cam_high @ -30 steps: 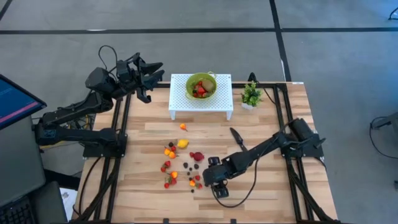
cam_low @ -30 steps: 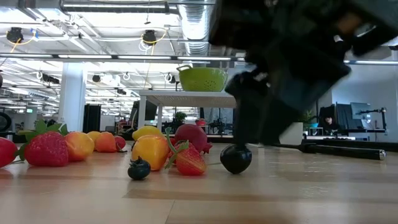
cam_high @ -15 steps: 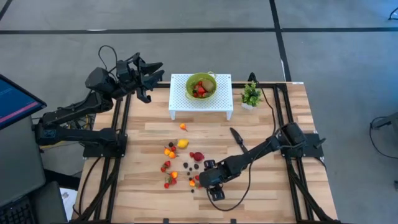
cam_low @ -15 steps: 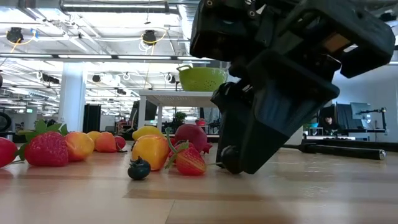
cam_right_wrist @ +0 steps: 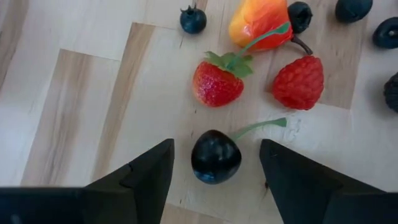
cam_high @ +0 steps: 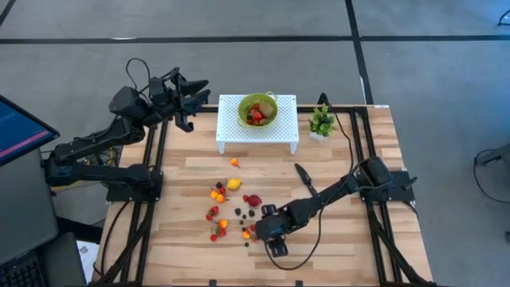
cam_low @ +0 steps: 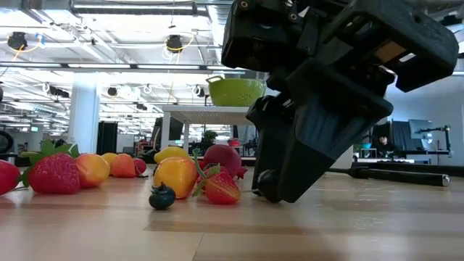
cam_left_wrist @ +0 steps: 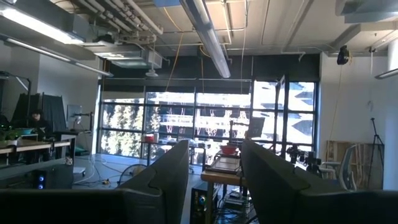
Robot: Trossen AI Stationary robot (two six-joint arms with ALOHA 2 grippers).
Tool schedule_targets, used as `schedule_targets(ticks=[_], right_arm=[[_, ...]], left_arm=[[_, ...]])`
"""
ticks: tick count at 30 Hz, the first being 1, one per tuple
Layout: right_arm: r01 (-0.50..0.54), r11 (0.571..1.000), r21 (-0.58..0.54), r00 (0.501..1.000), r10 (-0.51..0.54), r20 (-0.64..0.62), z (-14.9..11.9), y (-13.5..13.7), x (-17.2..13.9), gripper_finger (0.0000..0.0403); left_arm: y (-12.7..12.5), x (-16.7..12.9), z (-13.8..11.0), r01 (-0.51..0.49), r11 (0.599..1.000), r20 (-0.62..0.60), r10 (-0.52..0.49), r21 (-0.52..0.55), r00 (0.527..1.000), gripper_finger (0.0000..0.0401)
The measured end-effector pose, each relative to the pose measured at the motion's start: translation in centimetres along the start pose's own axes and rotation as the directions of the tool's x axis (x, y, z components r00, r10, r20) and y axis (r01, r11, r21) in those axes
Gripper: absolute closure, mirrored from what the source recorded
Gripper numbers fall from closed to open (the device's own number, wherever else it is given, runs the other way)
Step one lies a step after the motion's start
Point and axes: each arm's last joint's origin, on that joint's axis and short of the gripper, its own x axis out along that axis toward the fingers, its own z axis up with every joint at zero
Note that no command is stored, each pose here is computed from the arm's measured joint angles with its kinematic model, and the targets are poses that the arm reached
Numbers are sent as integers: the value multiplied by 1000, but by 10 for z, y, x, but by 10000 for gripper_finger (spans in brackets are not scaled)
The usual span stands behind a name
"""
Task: Pick & Place Fruit
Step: Put the black cherry into the green strainer bowl
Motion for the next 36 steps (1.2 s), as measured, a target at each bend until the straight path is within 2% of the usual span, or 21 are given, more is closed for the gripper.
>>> schedule_targets(ticks=[12, 17, 22, 24, 30, 36], right_arm=[[11, 1000, 3, 1000, -11, -3, -1, -1, 0, 304], [9, 1000, 3, 1000, -9, -4, -1, -1, 0, 305], [4, 1000, 8, 1000, -4, -5, 0, -3, 1, 266], [3, 1000, 7, 1000, -3, -5, 0, -3, 1, 263], [3, 1000, 8, 1000, -3, -5, 0, -3, 1, 307], [5, 1000, 8, 1000, -5, -3, 0, -3, -3, 308]], left_arm=[[0, 0, 0, 0, 1000, 0, 0, 0, 1000, 259], [0, 0, 0, 0, 1000, 1, 0, 0, 1000, 259], [0, 0, 0, 1, 1000, 1, -1, 0, 1000, 259], [0, 0, 0, 0, 1000, 1, 0, 0, 1000, 259], [0, 0, 0, 0, 1000, 1, 0, 0, 1000, 259], [0, 0, 0, 1, 1000, 1, -1, 0, 1000, 259]])
